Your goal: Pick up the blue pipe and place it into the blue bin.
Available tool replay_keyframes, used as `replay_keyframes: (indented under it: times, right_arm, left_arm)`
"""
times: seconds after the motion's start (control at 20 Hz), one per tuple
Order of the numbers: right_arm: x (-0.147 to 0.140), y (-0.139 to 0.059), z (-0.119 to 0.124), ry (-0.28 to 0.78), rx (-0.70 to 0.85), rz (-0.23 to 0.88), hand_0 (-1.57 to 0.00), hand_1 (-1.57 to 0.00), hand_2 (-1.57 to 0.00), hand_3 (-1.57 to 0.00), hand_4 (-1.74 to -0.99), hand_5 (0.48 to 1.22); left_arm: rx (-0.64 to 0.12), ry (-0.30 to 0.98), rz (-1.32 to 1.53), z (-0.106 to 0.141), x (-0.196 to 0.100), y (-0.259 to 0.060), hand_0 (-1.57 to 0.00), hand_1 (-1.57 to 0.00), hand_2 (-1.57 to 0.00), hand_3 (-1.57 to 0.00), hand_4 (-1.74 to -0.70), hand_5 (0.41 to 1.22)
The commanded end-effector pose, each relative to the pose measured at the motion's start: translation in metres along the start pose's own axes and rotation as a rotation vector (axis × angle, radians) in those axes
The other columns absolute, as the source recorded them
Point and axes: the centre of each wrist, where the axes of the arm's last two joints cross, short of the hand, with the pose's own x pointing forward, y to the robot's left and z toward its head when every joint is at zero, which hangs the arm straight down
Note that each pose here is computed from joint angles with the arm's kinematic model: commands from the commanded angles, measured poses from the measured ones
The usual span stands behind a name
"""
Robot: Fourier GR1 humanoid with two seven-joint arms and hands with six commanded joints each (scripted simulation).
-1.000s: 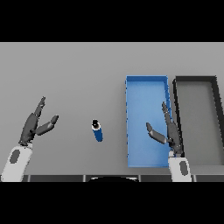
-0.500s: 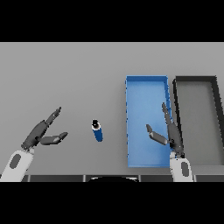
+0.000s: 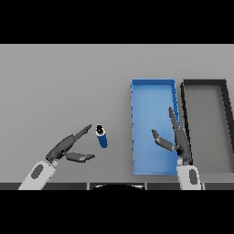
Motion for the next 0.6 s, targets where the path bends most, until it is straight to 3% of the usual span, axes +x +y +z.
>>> replay_keyframes:
  times: [0.0,0.3,0.55]
  right_arm:
    - [0.0,0.001,0.002,0.002,-0.002,0.001,0.0,0.0,0.0,0.0,-1.218,0.627]
    - [-0.001,0.001,0.006,0.03,-0.011,0.017,0.0,0.0,0.0,0.0,-1.205,0.625]
    - [-0.005,-0.006,0.006,0.01,-0.014,0.004,0.0,0.0,0.0,0.0,-1.222,0.642]
  left_arm:
    - [-0.001,-0.021,-0.001,-0.004,0.0,-0.001,0.0,0.0,0.0,0.0,-1.15,0.452]
    - [0.005,-0.058,0.033,-0.043,-0.001,-0.024,0.0,0.0,0.0,0.0,-1.14,0.46]
    - [0.002,-0.035,-0.017,-0.065,-0.005,-0.036,0.0,0.0,0.0,0.0,-1.06,0.425]
